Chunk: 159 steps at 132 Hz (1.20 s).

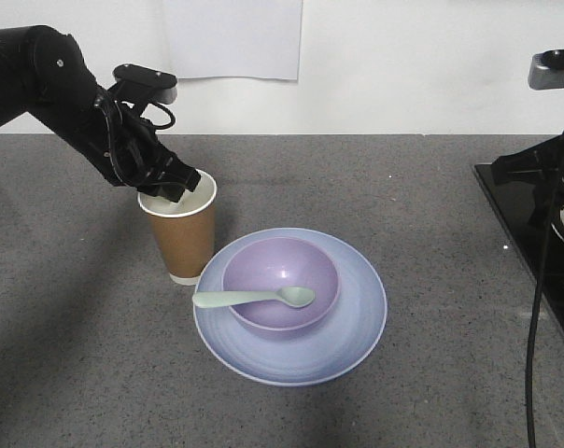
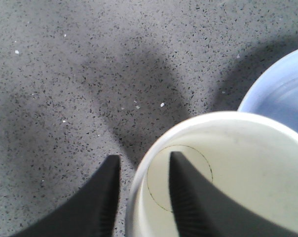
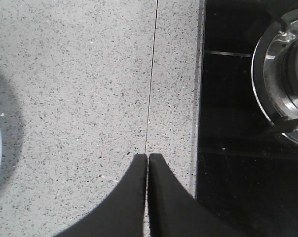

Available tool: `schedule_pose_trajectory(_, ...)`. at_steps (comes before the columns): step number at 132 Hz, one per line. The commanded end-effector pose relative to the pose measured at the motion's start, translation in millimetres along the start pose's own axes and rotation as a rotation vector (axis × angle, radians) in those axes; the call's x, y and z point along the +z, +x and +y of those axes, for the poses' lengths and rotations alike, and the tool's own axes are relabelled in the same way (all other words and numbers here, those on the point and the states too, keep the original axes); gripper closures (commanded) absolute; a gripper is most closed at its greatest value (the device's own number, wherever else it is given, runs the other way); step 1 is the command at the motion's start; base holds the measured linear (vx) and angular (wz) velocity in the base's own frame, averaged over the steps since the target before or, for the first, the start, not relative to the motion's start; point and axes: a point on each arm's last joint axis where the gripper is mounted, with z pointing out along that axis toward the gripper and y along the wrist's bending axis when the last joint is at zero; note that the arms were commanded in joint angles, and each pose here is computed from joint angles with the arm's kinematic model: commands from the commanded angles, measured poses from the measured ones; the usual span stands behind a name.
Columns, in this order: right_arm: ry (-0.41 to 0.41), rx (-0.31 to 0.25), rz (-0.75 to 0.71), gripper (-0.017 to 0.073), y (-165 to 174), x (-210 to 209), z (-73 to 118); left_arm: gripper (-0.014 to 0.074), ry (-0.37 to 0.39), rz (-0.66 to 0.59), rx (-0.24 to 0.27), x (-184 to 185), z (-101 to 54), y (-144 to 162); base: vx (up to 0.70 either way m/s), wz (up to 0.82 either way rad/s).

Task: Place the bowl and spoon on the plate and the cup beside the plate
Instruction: 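Carry the cup with the left gripper beside the plate and set it down, then release the cup rim and lift the left gripper away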

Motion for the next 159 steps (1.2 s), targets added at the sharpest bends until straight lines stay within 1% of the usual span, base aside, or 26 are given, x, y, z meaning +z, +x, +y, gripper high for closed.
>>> schedule_pose_trajectory(1, 0.01, -0.001, -0.098, 0.0566, -4.6, -20.3, -2.9, 0.0244, -0.011, -0.144, 0.011, -42.0, -9.0, -11.7, 0.0, 0.0)
schedule_pose_trajectory(21, 0.01, -0.001, -0.098, 0.0566, -4.6, -20.3, -2.9, 0.0236, -0.021, -0.202, 0.022, -67.2, -12.5, -15.7, 0.0, 0.0)
schedule_pose_trajectory(30, 0.01, -0.001, -0.098, 0.0566, -4.6, -20.3, -2.9, 0.0245, -0.027, -0.23, 0.007, -79.0, -13.9, -16.6, 0.0, 0.0)
schedule_pose_trajectory(39, 0.01, -0.001, -0.097, 0.0566, -4.5, -20.3, -2.9, 0.027, -0.06, -0.245, -0.005, -90.3, -13.0, -15.9, 0.0, 0.0)
schedule_pose_trajectory(43, 0.01, -0.001, -0.097, 0.0566, -4.5, -20.3, -2.9, 0.0281, -0.08, -0.245, -0.002, -94.0, -12.0, -14.8, 0.0, 0.0)
schedule_pose_trajectory(52, 0.01, -0.001, -0.097, 0.0566, -4.5, -20.3, -2.9, 0.0337, -0.141, -0.247, -0.005, -102.9, -8.3, -12.0, 0.0, 0.0)
schedule_pose_trajectory(53, 0.01, -0.001, -0.097, 0.0566, -4.5, -20.3, -2.9, 0.0344, -0.156, -0.246, -0.008, -104.3, -7.3, -11.5, 0.0, 0.0)
schedule_pose_trajectory(54, 0.01, -0.001, -0.097, 0.0566, -4.5, -20.3, -2.9, 0.0351, -0.155, -0.247, -0.013, -104.3, -7.3, -11.5, 0.0, 0.0)
schedule_pose_trajectory(58, 0.01, -0.001, -0.097, 0.0566, -4.5, -20.3, -2.9, 0.0382, -0.193, -0.252, -0.016, -109.7, -5.0, -10.2, 0.0, 0.0)
schedule_pose_trajectory(65, 0.01, -0.001, -0.097, 0.0566, -4.5, -20.3, -2.9, 0.0452, -0.242, -0.258, -0.028, -115.9, -1.6, -8.5, 0.0, 0.0)
schedule_pose_trajectory(70, 0.01, -0.001, -0.097, 0.0566, -4.5, -20.3, -2.9, 0.0491, -0.254, -0.259, -0.031, -118.2, -1.0, -7.8, 0.0, 0.0)
schedule_pose_trajectory(71, 0.01, -0.001, -0.097, 0.0566, -4.5, -20.3, -2.9, 0.0512, -0.259, -0.261, -0.032, -119.3, -0.8, -7.5, 0.0, 0.0)
schedule_pose_trajectory(72, 0.01, -0.001, -0.097, 0.0566, -4.5, -20.3, -2.9, 0.0512, -0.259, -0.261, -0.032, -119.3, -0.8, -7.5, 0.0, 0.0)
schedule_pose_trajectory(73, 0.01, -0.001, -0.097, 0.0566, -4.5, -20.3, -2.9, 0.0545, -0.26, -0.261, -0.031, -119.8, -0.8, -7.3, 0.0, 0.0)
schedule_pose_trajectory(74, 0.01, -0.001, -0.097, 0.0566, -4.5, -20.3, -2.9, 0.0545, -0.26, -0.261, -0.031, -119.8, -0.8, -7.3, 0.0, 0.0)
schedule_pose_trajectory(75, 0.01, -0.001, -0.097, 0.0566, -4.5, -20.3, -2.9, 0.0566, -0.261, -0.262, -0.031, -120.6, -0.9, -7.2, 0.0, 0.0)
schedule_pose_trajectory(76, 0.01, -0.001, -0.097, 0.0566, -4.5, -20.3, -2.9, 0.0566, -0.261, -0.262, -0.031, -120.6, -0.9, -7.2, 0.0, 0.0)
schedule_pose_trajectory(77, 0.01, -0.001, -0.097, 0.0566, -4.5, -20.3, -2.9, 0.0589, -0.261, -0.264, -0.031, -121.2, -1.0, -7.0, 0.0, 0.0)
schedule_pose_trajectory(79, 0.01, -0.001, -0.097, 0.0566, -4.5, -20.3, -2.9, 0.0603, -0.261, -0.265, -0.031, -121.7, -1.1, -7.0, 0.0, 0.0)
schedule_pose_trajectory(86, 0.01, -0.001, -0.097, 0.0566, -4.5, -20.3, -2.9, 0.0603, -0.259, -0.265, -0.028, -121.6, -1.4, -7.0, 0.0, 0.0)
schedule_pose_trajectory(109, 0.01, -0.001, -0.097, 0.0566, -4.5, -20.3, -2.9, 0.0602, -0.224, -0.285, -0.042, -121.3, -4.2, -8.7, 0.0, 0.0)
schedule_pose_trajectory(124, 0.01, -0.001, -0.096, 0.0566, -4.5, -20.3, -2.9, 0.0602, -0.219, -0.321, -0.058, -122.2, -4.5, -11.7, 0.0, 0.0)
schedule_pose_trajectory(131, 0.01, -0.001, -0.092, 0.0566, -4.1, -20.3, -2.9, 0.0602, -0.208, -0.321, -0.077, -122.0, -5.2, -11.5, 0.0, 0.0)
schedule_pose_trajectory(159, 0.01, -0.001, -0.092, 0.0566, -4.1, -20.3, -2.9, 0.0601, -0.209, -0.321, -0.076, -122.0, -5.1, -11.5, 0.0, 0.0)
